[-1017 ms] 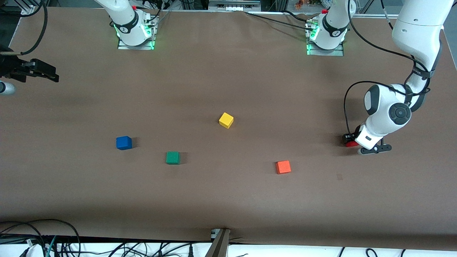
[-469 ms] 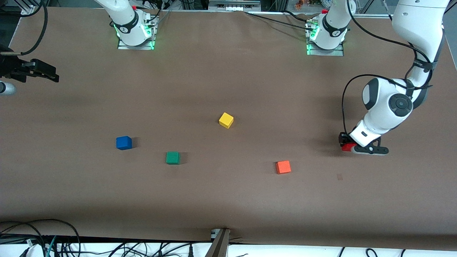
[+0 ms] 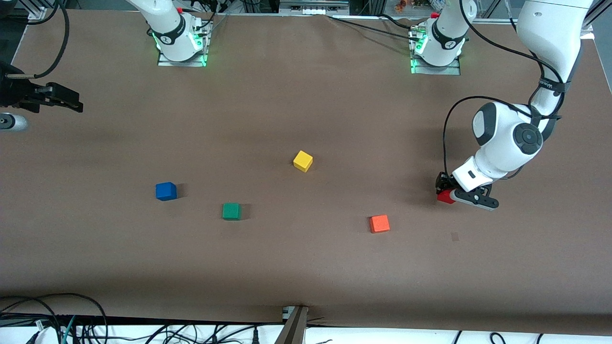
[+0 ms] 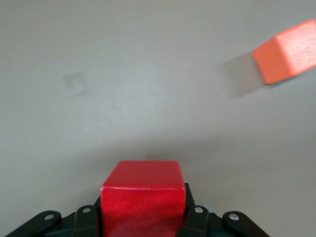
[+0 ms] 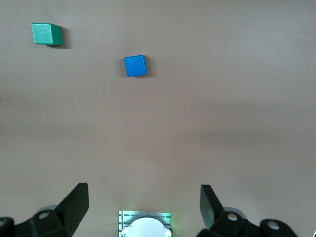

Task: Pass red block to right arm, stack on blue
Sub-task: 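Close the left gripper on the red cube and lift it, then carry the red cube toward the middle while the right gripper approaches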

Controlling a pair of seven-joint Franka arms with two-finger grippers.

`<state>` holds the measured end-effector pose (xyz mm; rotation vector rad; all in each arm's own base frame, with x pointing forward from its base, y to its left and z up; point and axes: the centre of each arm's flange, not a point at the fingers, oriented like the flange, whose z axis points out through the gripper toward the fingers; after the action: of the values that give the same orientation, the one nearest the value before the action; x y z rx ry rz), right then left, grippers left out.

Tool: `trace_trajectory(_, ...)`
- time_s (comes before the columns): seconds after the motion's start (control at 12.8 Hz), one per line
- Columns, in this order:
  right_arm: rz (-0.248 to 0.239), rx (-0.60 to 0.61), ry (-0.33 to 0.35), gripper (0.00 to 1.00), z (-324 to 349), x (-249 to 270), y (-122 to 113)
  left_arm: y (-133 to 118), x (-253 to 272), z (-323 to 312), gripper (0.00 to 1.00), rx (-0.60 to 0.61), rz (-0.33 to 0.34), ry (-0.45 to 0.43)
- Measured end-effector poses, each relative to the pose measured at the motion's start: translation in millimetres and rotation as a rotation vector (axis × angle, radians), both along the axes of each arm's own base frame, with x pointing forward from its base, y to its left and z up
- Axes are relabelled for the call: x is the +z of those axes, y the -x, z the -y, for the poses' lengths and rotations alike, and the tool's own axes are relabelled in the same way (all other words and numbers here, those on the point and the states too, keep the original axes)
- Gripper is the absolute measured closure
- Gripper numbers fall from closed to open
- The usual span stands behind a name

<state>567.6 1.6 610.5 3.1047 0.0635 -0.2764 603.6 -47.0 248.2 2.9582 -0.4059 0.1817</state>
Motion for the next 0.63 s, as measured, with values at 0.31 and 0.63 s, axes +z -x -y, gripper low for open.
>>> trace_trajectory(0.31, -0.014, 0.002, 0.001, 0.00, -1.5, -7.3, -3.2, -4.6, -19.7, -3.6, 0.44, -0.103, 0.029, 0.154)
trace_trajectory(0.63, -0.032, 0.006, 0.002, 0.00, -4.3, -16.5, -7.1, -12.6, -38.2, 13.4, 0.44, -0.218, 0.100, 0.286)
